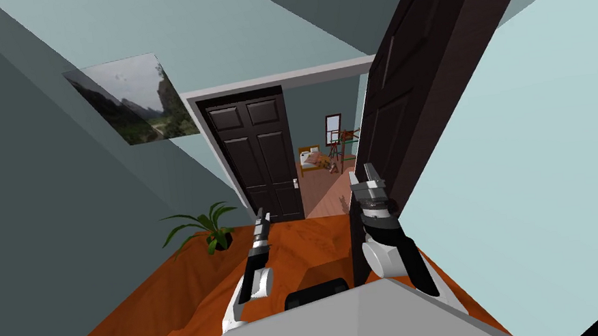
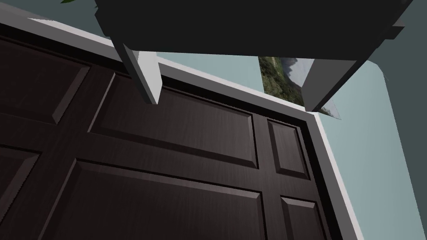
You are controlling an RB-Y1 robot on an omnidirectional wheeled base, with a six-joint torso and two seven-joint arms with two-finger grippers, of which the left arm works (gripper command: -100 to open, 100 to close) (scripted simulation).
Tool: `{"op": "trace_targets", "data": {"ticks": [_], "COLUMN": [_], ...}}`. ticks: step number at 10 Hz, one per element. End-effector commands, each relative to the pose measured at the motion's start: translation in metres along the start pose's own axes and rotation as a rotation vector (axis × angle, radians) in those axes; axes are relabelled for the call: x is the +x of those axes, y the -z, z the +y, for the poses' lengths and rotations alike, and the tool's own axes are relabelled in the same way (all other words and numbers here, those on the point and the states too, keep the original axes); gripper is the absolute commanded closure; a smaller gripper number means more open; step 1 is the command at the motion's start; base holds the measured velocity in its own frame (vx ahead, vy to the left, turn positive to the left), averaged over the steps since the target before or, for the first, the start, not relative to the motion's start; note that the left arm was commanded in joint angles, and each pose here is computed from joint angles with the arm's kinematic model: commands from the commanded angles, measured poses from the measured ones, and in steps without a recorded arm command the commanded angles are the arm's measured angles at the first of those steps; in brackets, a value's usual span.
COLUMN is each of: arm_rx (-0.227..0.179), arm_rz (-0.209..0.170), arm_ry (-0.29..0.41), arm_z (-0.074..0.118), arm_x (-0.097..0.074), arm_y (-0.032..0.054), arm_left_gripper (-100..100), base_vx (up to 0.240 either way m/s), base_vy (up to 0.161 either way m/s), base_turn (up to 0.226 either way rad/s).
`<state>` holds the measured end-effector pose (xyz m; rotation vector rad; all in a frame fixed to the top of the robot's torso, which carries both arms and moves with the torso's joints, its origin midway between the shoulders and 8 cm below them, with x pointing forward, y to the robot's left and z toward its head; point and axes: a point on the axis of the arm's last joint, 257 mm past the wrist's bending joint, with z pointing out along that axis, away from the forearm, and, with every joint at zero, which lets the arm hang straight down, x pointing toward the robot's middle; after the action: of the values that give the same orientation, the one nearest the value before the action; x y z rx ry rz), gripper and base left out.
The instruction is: Pull the door open
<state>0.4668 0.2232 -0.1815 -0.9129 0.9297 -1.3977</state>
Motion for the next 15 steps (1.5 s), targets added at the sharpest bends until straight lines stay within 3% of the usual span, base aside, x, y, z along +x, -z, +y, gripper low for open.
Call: {"op": "trace_targets", "data": {"ticks": [1,15], "arm_rx": [-0.018,-0.17], "arm_rz": [-0.003,-0.029], "arm_ry": [0.001,0.002], "arm_z": [0.012,0.105], "arm_x": [0.001,0.014], "arm_y": [0.001,0.0175], "arm_left_gripper": [-100,-100], "base_vx": [0.084,0.089], "base_vy": [0.004,0.006], "base_turn": [-0.049,-0.053]}}
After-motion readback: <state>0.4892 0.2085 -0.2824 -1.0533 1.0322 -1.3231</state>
